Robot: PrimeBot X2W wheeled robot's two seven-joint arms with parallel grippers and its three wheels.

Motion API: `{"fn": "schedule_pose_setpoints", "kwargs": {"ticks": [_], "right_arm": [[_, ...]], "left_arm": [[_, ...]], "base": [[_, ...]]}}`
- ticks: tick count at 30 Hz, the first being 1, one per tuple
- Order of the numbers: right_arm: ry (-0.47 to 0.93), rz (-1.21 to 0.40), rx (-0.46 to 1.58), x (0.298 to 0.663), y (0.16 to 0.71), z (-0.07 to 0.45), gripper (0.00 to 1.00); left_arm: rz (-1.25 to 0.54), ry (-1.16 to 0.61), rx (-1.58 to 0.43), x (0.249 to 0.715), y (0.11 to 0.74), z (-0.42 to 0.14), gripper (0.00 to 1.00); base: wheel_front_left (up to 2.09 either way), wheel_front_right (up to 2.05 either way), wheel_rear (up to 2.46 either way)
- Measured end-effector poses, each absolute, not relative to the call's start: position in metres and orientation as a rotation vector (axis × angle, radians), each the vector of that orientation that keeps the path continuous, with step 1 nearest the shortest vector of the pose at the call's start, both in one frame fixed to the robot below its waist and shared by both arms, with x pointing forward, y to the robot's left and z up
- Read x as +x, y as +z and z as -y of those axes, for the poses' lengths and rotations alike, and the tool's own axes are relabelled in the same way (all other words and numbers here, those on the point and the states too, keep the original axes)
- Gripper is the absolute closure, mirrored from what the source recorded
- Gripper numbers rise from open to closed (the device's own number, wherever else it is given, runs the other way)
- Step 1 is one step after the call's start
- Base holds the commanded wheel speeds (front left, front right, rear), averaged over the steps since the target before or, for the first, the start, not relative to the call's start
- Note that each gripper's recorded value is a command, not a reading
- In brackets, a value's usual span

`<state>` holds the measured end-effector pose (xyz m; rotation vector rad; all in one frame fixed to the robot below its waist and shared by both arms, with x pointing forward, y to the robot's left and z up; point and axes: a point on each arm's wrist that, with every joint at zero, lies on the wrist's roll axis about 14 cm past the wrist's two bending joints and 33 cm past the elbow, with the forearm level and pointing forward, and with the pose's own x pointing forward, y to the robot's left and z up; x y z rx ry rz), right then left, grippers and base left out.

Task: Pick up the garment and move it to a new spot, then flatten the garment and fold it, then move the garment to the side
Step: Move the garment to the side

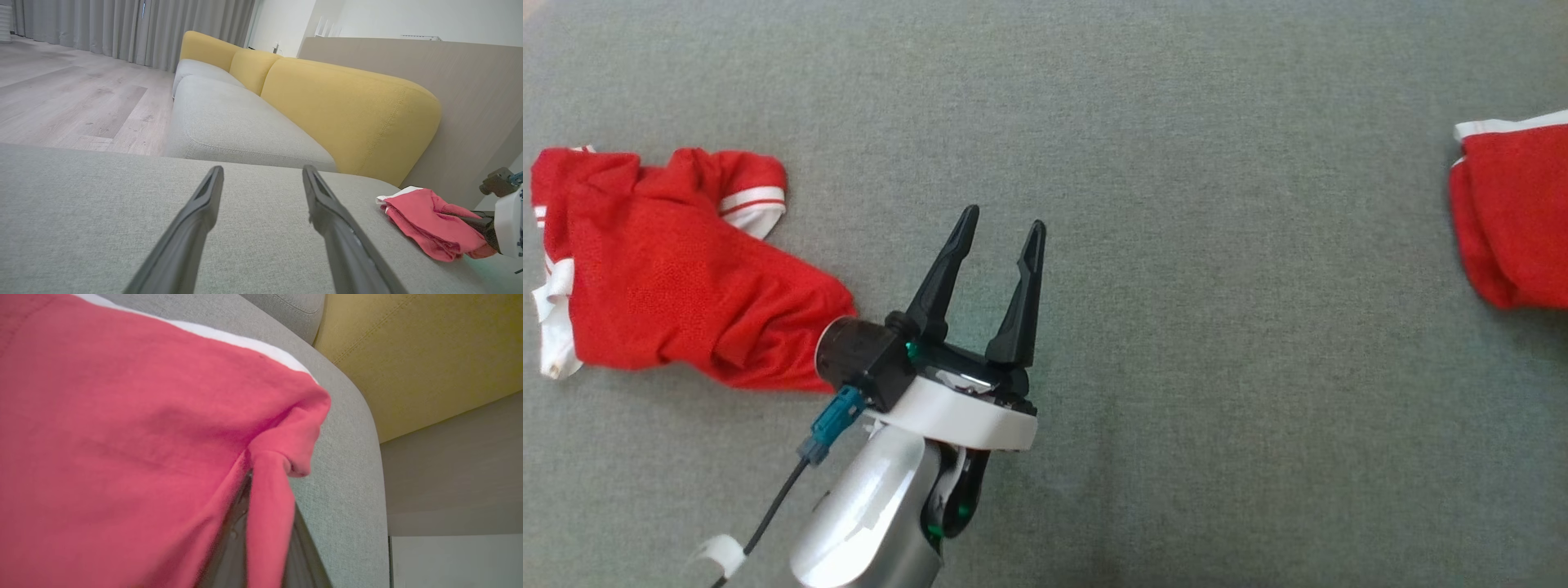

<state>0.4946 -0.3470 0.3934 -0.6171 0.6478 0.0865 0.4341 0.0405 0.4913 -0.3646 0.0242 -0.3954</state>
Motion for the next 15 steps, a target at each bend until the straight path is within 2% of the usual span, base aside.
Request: {"fn": "schedule_pose_setpoints", "kwargs": {"ticks": [5, 6, 7, 15], "right_arm": [[0.050, -0.642, -0.601, 0.500, 0.399, 0.354, 1.00], [0.037, -0.631, -0.596, 0.502, 0.404, 0.356, 0.69], [0.021, -0.619, -0.587, 0.504, 0.409, 0.359, 0.00], [-0.056, -0.450, -0.468, 0.507, 0.450, 0.357, 0.00]], "left_arm": [[-0.026, -0.394, -0.363, 0.434, 0.490, -0.042, 0.00], [-0.025, -0.394, -0.362, 0.434, 0.491, -0.042, 0.00], [-0.022, -0.392, -0.361, 0.434, 0.492, -0.043, 0.00], [0.040, -0.366, -0.350, 0.435, 0.514, -0.053, 0.00]], "base": [[0.00, 0.00, 0.00], [0.00, 0.00, 0.00], [0.00, 0.00, 0.00], [0.00, 0.00, 0.00]]}}
